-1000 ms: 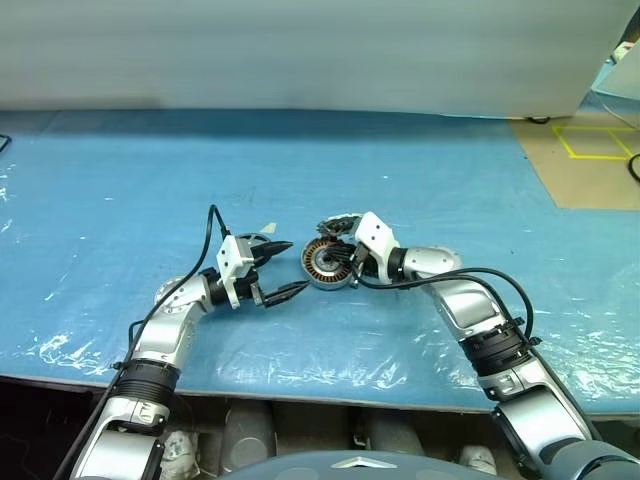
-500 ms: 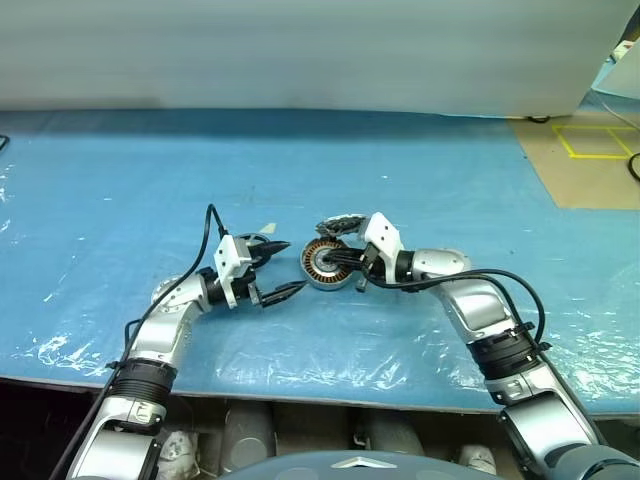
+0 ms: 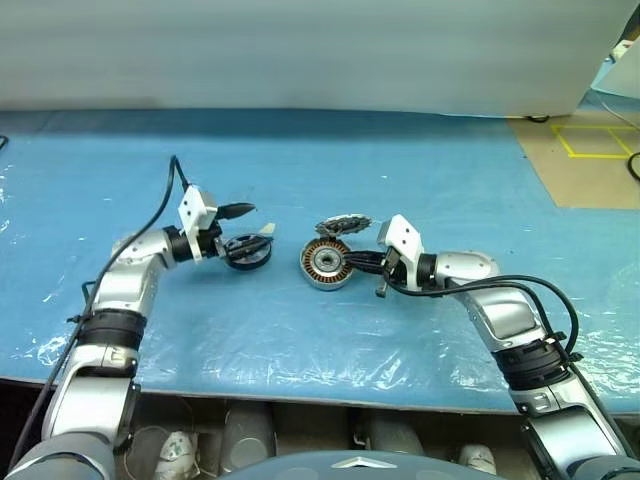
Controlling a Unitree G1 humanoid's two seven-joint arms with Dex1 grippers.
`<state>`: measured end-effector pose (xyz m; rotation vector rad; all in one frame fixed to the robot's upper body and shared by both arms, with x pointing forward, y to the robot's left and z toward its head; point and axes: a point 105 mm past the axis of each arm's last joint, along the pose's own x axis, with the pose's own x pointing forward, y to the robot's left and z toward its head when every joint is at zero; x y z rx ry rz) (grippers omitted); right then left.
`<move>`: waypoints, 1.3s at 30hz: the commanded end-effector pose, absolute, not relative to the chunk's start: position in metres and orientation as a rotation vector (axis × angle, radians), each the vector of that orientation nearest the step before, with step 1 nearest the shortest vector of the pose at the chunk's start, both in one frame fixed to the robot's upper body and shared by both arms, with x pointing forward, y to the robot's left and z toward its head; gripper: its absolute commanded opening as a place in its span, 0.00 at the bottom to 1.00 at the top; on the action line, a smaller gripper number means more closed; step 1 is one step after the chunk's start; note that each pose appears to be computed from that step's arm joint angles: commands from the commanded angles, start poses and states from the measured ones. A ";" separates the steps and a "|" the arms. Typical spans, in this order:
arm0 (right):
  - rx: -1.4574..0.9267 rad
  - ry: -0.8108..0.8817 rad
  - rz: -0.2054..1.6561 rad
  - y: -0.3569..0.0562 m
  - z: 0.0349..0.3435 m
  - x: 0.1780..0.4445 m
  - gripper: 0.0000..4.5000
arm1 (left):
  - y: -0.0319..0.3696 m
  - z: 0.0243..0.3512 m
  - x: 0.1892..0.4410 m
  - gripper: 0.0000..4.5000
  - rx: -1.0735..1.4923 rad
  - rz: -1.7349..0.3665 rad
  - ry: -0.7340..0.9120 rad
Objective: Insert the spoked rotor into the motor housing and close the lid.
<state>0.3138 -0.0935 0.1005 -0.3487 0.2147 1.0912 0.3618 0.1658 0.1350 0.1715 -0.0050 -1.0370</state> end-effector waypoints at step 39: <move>-0.235 0.084 1.169 -0.084 0.147 0.273 0.00 | 0.178 0.119 0.373 0.56 0.336 -1.184 0.447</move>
